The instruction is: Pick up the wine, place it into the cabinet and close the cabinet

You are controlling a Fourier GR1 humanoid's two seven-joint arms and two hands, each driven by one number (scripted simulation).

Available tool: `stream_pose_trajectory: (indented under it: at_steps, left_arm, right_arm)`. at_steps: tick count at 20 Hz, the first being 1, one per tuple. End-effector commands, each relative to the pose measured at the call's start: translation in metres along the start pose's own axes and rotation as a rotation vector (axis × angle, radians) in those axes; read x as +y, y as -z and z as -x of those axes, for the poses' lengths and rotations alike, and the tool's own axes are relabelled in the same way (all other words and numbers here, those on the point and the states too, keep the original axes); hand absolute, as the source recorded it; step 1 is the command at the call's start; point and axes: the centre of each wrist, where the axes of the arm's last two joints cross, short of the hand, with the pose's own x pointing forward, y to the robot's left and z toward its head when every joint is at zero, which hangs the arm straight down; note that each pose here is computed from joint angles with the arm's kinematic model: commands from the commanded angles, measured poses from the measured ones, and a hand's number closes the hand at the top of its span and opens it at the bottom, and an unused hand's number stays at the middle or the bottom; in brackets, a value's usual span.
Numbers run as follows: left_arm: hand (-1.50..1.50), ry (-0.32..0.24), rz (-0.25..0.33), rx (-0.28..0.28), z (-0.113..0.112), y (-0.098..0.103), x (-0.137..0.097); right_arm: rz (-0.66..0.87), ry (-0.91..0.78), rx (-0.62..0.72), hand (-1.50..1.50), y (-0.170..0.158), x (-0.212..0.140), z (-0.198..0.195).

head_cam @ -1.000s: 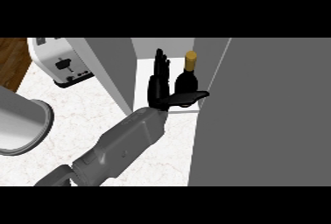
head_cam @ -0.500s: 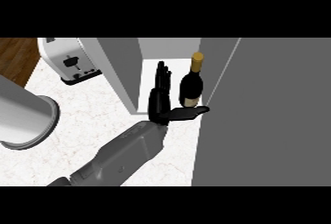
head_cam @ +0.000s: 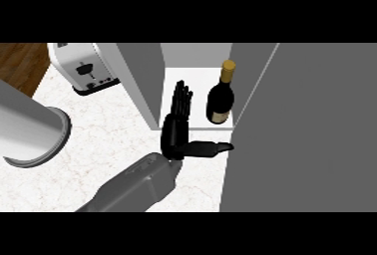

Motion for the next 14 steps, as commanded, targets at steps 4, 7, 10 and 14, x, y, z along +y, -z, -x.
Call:
stream_pose_trajectory:
  at_steps: [4, 7, 10, 14]
  left_arm:
    - [-1.50, -0.009, 0.104, 0.013, -0.022, -0.041, 0.030]
    - [-1.50, -0.028, 0.148, 0.009, -0.054, -0.044, 0.028]
    - [-1.50, -0.008, 0.149, 0.011, -0.055, -0.047, 0.039]
    - [-1.50, -0.027, 0.221, 0.011, -0.077, -0.071, 0.054]
  right_arm:
    - [0.007, -0.028, -0.001, -1.50, -0.021, -0.003, -0.011]
    - [0.049, -0.033, -0.016, -1.50, -0.008, -0.002, -0.001]
    - [0.003, -0.021, -0.018, -1.50, -0.004, -0.013, -0.010]
    - [-0.152, -0.085, 0.018, 1.50, -0.023, -0.009, -0.017]
